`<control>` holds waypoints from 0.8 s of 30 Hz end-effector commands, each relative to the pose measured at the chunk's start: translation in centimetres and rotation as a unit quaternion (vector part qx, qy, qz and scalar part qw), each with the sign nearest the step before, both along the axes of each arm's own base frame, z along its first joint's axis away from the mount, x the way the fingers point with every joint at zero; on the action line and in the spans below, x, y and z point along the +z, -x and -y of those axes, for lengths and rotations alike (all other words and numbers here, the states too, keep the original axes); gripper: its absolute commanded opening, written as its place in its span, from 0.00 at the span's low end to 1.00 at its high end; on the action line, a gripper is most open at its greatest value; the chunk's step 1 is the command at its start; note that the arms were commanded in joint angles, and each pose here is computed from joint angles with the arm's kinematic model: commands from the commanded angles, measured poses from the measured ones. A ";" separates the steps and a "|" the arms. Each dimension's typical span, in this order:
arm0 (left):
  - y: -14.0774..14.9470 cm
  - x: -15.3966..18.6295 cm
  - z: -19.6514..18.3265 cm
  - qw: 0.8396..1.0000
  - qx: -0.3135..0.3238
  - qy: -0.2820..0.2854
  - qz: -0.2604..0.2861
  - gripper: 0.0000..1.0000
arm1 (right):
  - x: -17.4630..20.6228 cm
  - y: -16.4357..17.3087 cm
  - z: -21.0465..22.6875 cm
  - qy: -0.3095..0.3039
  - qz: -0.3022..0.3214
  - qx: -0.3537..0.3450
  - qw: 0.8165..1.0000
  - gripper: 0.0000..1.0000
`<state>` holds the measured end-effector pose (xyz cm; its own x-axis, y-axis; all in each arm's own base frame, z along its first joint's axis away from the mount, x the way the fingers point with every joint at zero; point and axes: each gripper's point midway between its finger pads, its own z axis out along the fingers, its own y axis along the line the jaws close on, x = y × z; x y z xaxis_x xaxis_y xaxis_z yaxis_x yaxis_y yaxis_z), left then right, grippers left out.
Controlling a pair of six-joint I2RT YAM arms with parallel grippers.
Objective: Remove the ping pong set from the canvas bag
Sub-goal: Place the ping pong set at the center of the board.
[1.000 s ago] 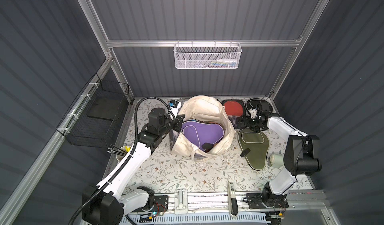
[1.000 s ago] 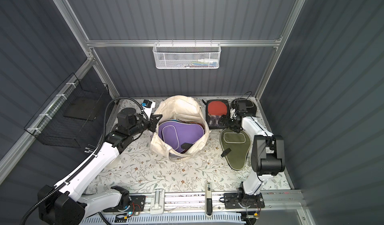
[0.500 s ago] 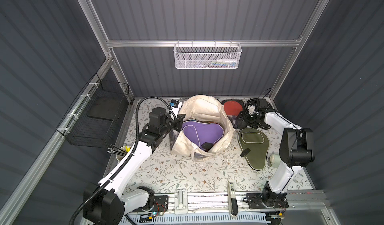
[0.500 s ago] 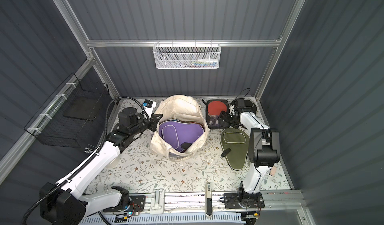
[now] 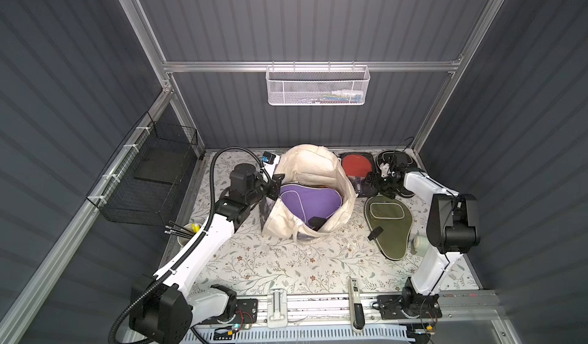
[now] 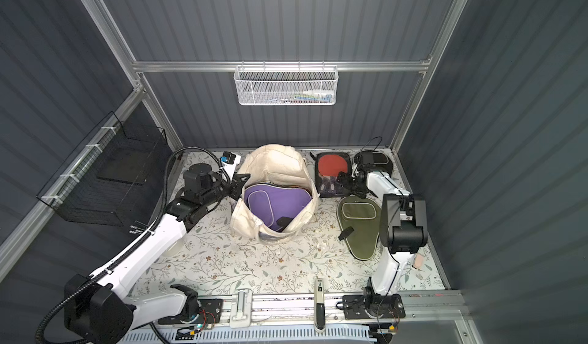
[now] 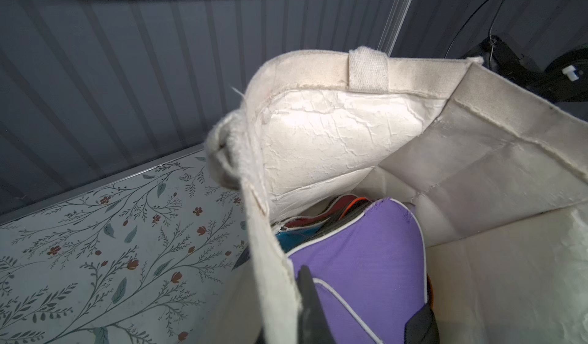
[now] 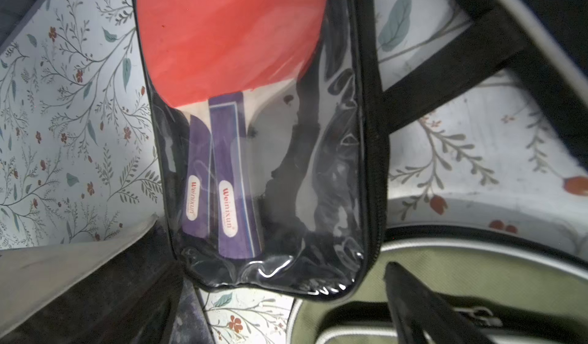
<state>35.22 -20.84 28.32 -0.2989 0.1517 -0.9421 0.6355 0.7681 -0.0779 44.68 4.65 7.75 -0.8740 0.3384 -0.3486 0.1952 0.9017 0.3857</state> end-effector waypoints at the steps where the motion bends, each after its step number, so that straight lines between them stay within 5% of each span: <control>1: -0.2 2.3 0.6 0.999 -0.014 0.008 0.037 0.00 | -0.8 0.3 -0.1 -0.003 -0.014 0.000 1.000 0.99; 15: -0.2 2.2 0.3 0.999 -0.009 -0.001 0.039 0.00 | -0.4 -2.1 -1.5 -0.004 -0.003 0.012 1.000 0.99; 24: 0.4 3.1 0.2 0.999 -0.013 0.002 0.044 0.00 | 5.0 1.4 0.9 0.074 0.024 0.017 0.997 0.99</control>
